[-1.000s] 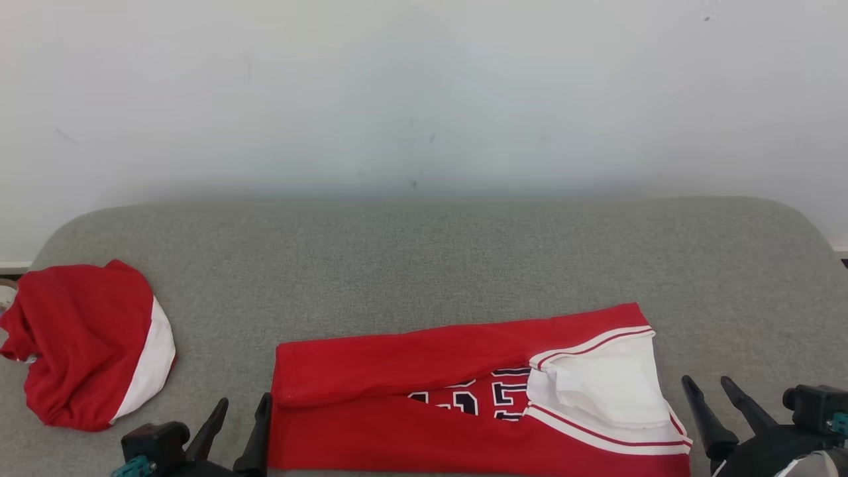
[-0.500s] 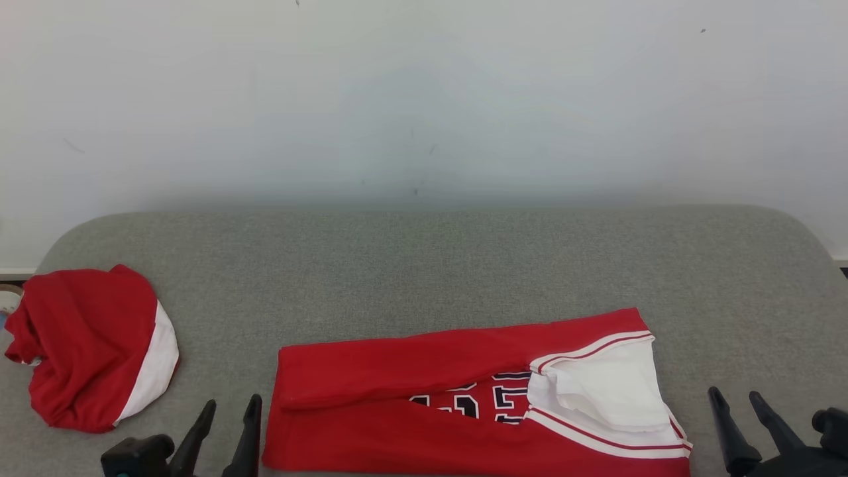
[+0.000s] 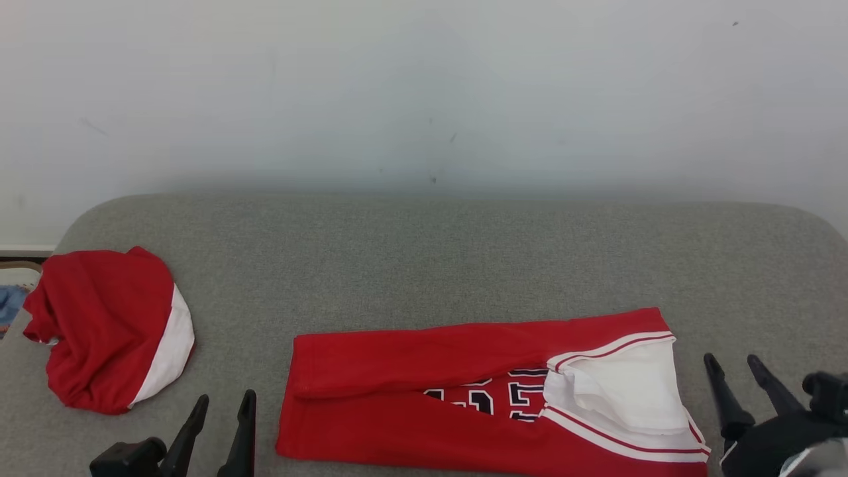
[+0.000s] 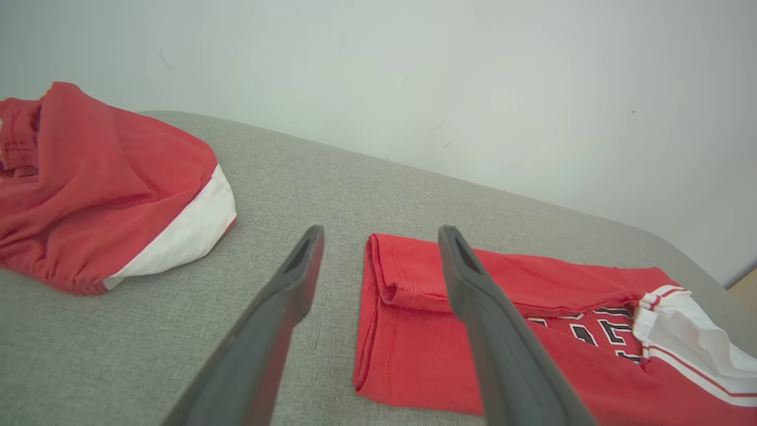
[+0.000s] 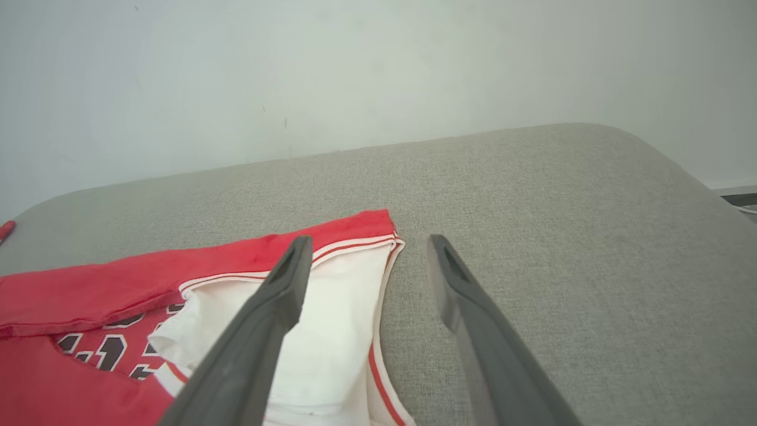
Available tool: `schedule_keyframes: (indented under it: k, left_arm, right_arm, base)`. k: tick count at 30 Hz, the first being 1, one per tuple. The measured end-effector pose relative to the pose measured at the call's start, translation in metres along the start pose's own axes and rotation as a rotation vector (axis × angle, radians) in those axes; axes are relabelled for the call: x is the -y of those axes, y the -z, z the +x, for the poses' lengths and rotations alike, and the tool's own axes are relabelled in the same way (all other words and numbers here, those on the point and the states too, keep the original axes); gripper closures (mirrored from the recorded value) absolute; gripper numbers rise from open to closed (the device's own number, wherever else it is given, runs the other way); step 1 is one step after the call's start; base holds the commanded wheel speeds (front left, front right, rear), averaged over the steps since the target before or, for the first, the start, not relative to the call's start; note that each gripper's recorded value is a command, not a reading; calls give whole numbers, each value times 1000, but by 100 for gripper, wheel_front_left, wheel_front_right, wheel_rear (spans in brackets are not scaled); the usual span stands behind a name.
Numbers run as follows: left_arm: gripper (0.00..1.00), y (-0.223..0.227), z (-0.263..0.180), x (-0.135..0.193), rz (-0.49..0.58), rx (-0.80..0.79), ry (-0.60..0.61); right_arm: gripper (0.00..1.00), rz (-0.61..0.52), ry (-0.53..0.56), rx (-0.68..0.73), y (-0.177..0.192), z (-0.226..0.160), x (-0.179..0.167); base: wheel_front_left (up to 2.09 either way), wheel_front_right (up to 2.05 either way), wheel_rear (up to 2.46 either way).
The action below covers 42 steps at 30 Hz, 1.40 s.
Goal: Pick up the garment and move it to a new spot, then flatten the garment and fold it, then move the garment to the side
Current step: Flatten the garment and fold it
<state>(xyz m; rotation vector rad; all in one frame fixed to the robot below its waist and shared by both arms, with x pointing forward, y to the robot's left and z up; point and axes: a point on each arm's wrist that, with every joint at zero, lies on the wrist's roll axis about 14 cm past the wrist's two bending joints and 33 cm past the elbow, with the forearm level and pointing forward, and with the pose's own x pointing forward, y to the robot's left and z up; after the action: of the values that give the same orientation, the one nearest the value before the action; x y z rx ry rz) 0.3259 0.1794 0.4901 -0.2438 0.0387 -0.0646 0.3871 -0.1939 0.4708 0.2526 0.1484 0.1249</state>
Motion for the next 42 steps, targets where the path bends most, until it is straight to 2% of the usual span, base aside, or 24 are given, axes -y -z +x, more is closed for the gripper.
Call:
schedule_keyframes:
  k: [4,12,26,27,28,29,30,42]
  left_arm:
    - [0,-1,-2,2,-12,10,-5]
    - [0,-2,-7,-7,-27,17,-50]
    - [0,1,0,-22,-29,4,-108]
    - [0,2,1,-23,-27,1,-111]
    - [0,3,1,-23,-20,-2,-113]
    - [0,3,2,-24,-17,-4,-115]
    - [0,4,3,-23,-19,-5,-115]
    - [0,6,13,-22,-22,-17,-116]
  right_arm:
    - [0,-37,-13,-34,-7,22,-5]
    - [0,-86,-15,-282,42,40,-10]
    - [0,-125,8,-599,102,50,-11]
    - [8,-122,5,-608,103,52,-13]
    - [41,-117,4,-620,104,54,-14]
    - [41,-117,2,-635,106,55,-15]
    - [100,-116,-4,-649,107,56,-15]
    - [100,-56,-13,-712,115,58,-15]
  base:
    - [0,0,0]
    - [0,0,0]
    - [0,0,0]
    - [0,0,0]
    - [0,0,0]
    - [0,0,0]
    - [0,0,0]
    - [0,0,0]
